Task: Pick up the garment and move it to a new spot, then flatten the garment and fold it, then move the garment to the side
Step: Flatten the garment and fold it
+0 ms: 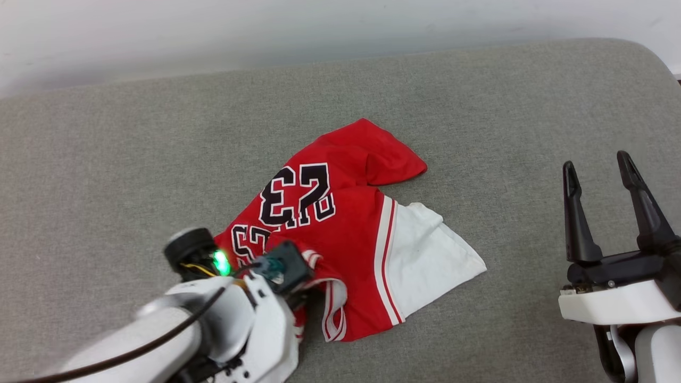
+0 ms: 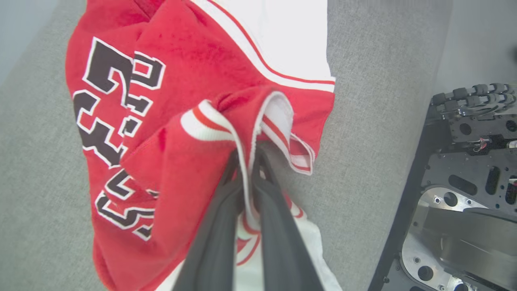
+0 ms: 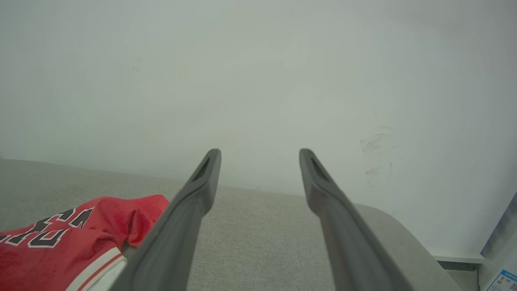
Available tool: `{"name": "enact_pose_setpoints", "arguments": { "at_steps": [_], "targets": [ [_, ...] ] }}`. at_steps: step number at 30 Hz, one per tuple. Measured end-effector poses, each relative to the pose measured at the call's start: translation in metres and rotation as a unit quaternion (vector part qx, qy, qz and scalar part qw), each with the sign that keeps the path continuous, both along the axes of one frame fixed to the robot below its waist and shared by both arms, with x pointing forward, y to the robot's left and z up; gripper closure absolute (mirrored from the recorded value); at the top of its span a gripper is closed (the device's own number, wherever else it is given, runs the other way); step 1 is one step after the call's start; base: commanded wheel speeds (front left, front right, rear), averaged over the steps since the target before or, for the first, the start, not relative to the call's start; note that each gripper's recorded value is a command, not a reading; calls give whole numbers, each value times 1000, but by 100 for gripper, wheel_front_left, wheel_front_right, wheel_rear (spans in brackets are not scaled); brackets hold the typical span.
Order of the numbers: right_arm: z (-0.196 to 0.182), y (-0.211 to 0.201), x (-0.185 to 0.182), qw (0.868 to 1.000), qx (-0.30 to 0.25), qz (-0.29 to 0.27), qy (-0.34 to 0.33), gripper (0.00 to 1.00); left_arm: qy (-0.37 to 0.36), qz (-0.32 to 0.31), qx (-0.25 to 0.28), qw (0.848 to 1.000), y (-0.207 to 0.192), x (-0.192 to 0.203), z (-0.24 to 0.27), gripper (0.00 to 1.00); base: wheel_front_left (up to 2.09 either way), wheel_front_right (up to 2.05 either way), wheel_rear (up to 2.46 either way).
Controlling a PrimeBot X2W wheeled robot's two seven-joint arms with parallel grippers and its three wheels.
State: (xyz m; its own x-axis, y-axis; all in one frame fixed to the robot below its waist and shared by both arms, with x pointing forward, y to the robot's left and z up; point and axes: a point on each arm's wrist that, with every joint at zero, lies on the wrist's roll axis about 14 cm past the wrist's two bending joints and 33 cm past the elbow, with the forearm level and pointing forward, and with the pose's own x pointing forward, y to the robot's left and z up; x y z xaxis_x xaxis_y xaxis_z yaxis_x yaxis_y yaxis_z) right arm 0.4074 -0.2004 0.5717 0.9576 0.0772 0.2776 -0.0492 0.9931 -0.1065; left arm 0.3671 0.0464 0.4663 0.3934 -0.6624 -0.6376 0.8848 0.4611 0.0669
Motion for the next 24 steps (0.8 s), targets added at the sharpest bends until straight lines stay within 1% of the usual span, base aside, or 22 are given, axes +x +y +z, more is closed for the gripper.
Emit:
{"name": "enact_pose_setpoints", "arguments": {
  "at_steps": [3, 6, 10, 13, 14, 15, 18, 21, 24],
  "targets": [
    [-4, 0, 0, 1000, 1, -1, 6, 0, 20, -15, -3, 1000, -14, -12, -17, 100, 0, 0, 0],
    [-8, -2, 0, 1000, 2, -4, 11, 0, 73, -23, -5, 997, -26, -35, -47, 100, 0, 0, 0],
    [-13, -5, 1, 1000, 2, -8, 18, 0, 118, -32, 22, 992, -26, -57, -81, 100, 0, 0, 0],
    [-13, -7, 0, 1000, 2, -11, 19, 0, 126, -33, 26, 991, -26, -61, -90, 100, 0, 0, 0],
    [-12, -7, 0, 1000, 2, -11, 18, 0, 122, -30, 24, 992, -25, -60, -89, 82, 0, 0, 0],
    [-11, -7, 0, 1000, 2, -11, 17, 0, 115, -29, 21, 993, -25, -57, -87, 0, 0, 0, 0],
    [-9, -5, -4, 1000, 4, -9, 15, 0, 82, -25, -2, 996, -29, -45, -70, 0, 0, 0, 0],
    [-7, -3, -9, 1000, 6, -8, 12, 0, 34, -12, -26, 999, -27, -28, -39, 0, 0, 0, 0],
    [-3, 1, -12, 1000, 9, -2, 6, 0, -26, 12, -33, 999, -13, -6, -2, 0, 0, 0, 0]
  ]
}}
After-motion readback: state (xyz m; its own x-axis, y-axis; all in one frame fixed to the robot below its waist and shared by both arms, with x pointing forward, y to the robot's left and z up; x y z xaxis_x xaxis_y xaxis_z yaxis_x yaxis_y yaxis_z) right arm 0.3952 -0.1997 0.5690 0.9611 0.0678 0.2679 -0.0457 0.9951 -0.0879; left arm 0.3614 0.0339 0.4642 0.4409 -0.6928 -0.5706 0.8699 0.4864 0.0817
